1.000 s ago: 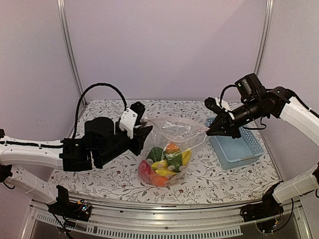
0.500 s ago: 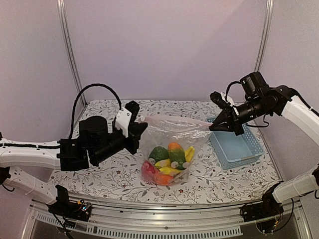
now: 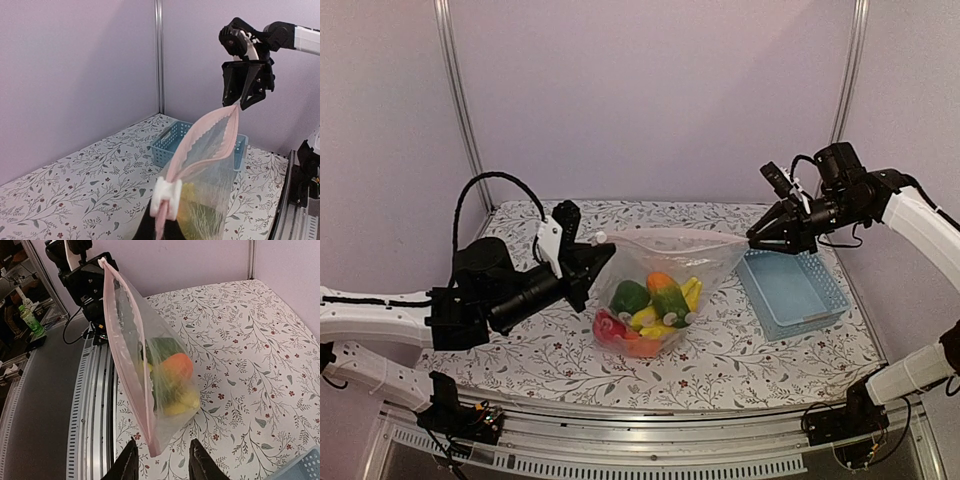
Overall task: Place the food in the zip-top bag and seal the zipper
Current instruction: Adjust the zipper food storage bag at the center of the board, then pass from the left arm to the right
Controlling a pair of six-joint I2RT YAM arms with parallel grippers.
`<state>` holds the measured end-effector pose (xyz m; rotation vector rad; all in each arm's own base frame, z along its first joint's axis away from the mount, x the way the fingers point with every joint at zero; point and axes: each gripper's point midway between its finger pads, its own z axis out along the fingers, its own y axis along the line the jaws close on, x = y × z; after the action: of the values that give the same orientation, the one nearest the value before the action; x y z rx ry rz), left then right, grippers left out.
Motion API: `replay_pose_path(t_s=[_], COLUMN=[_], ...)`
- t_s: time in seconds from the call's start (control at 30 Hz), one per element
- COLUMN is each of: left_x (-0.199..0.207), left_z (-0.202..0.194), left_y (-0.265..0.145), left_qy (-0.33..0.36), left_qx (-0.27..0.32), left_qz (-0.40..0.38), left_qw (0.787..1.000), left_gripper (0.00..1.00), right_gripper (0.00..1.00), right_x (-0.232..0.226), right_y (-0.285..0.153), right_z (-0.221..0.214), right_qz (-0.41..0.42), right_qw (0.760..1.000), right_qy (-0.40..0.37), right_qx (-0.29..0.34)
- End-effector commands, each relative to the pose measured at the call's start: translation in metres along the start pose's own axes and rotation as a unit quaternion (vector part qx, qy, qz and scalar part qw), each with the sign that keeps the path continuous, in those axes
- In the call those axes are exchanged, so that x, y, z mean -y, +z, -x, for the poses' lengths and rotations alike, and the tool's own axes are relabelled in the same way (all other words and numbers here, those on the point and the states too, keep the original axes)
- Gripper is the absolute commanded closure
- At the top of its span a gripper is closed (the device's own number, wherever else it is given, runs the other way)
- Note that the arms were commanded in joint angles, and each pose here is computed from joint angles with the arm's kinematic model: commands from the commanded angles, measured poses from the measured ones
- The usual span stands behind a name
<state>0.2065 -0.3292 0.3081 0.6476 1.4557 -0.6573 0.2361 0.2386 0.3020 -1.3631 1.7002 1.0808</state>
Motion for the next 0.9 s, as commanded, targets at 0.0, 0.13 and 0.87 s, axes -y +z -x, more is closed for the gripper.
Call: replay_pose_path(t_s=[0.0, 0.13, 0.87], left_x=[-0.008, -0.007, 0.021], left_z=[0.012, 0.012, 0.011], left_y=[0.008, 0.015, 0.025], left_qy=[0.000, -0.004, -0.012], left_qx=[0.007, -0.001, -0.027], left_qz=[0.021, 0.023, -0.043], left_qw=[1.000, 1.000, 0.999], left_gripper=[1.00, 1.00, 1.00], right_gripper=[0.61, 0.42, 0.46], right_x=[0.011, -0.005, -0.076], right_y=[-0.009, -0.007, 0.142], right_z=[0.021, 0.053, 0.111], right_qz=[-0.050, -0.085, 0.066], right_qw=[0.998, 0.990, 0.970], right_qy=[-0.027, -0.113, -0.233], right_qx=[-0.011, -0.010, -0.028])
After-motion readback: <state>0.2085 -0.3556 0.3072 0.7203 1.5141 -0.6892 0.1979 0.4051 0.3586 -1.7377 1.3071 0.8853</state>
